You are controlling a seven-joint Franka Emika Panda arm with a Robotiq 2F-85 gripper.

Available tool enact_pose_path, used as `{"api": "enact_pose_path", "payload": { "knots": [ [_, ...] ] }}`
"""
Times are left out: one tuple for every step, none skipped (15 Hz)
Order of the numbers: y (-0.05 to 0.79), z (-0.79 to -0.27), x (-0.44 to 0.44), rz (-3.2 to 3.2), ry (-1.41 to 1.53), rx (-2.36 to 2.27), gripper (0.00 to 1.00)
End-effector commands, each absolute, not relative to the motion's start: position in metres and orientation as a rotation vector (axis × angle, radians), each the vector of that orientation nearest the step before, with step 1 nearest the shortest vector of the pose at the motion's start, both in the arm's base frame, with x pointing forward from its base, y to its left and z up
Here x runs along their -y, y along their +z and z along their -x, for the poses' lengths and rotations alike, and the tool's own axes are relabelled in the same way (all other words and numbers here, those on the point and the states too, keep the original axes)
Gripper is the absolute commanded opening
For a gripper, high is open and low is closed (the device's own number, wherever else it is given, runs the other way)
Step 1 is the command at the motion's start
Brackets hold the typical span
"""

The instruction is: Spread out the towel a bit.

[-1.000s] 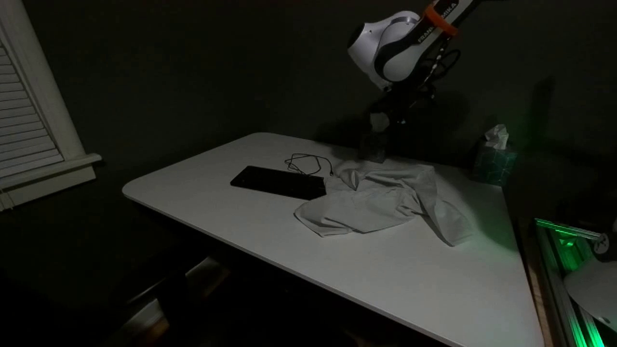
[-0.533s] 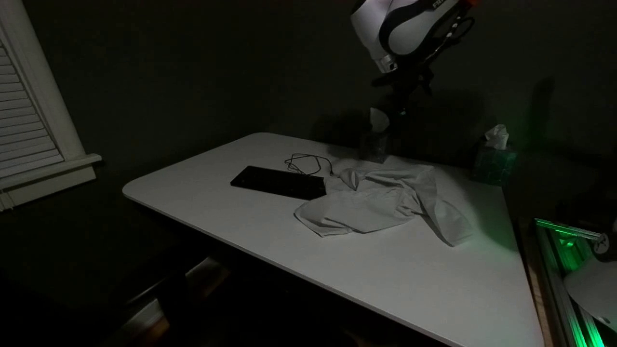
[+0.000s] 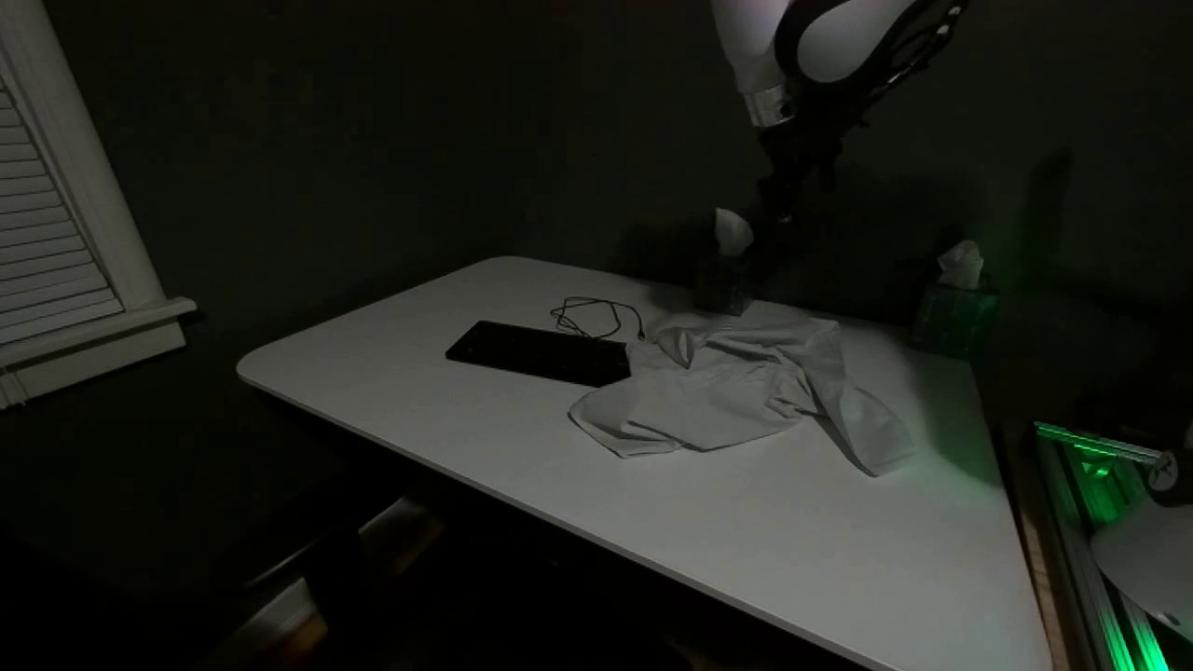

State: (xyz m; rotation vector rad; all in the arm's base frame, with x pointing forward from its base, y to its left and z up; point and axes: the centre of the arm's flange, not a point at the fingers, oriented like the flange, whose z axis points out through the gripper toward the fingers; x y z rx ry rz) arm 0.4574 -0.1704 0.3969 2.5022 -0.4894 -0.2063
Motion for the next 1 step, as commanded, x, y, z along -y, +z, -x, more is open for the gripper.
{"api": "enact_pose_path", "payload": {
  "knots": [
    [0.3975, -0.4567, 0.1702, -2.504, -0.205, 0.486, 1.00]
  ]
}}
